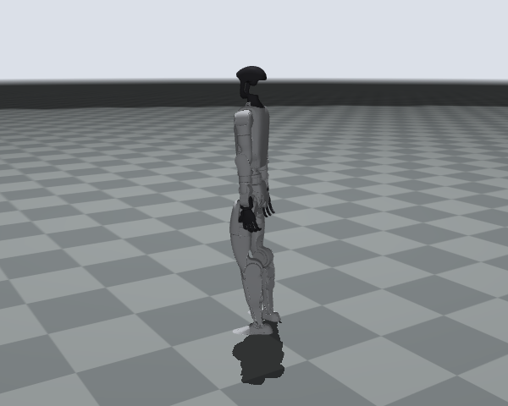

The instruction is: Upper body actions

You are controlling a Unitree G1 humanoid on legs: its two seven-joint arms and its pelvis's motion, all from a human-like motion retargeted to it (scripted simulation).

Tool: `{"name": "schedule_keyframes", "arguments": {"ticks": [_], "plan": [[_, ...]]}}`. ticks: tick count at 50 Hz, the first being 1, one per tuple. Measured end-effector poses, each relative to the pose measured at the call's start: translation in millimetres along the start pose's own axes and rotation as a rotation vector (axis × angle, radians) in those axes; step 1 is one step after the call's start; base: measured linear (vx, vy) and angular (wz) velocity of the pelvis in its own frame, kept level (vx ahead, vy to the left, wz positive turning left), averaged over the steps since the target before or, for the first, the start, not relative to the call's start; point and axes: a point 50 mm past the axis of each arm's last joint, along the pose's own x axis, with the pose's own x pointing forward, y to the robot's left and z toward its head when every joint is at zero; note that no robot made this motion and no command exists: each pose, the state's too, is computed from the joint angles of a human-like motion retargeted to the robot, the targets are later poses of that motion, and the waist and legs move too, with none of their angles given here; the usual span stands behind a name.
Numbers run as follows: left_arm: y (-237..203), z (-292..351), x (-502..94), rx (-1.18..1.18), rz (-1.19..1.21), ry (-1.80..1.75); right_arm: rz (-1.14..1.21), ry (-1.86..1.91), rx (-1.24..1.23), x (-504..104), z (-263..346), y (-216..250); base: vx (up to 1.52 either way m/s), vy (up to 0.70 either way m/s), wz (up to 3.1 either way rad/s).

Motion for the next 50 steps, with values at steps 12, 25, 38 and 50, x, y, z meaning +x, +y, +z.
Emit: {"name": "schedule_keyframes", "arguments": {"ticks": [12, 25, 38, 50], "plan": [[3.4, -11.5, -1.1, -0.086, 0.001, 0.026, 0.047, 0.004, 0.256, 2.0, -11.6, 26.9, -0.01, -0.01, -0.18], [-3.3, -12.3, 0.5, 0.01, 0.004, 0.056, 0.009, -0.121, 0.215, 0.6, 21.2, 1.4, -0.02, 0.0, -0.02], [2.8, 0.5, -1.2, 0.023, -0.02, 0.044, 0.042, -0.148, -0.053, 0.9, 34.1, 10.2, 0.0, 0.0, 0.0], [62.9, 146.6, -59.2, -0.449, 0.286, -0.806, 0.08, -0.082, 0.049, 1.5, 19.6, 12.2, 0.0, 0.0, 0.0]]}}
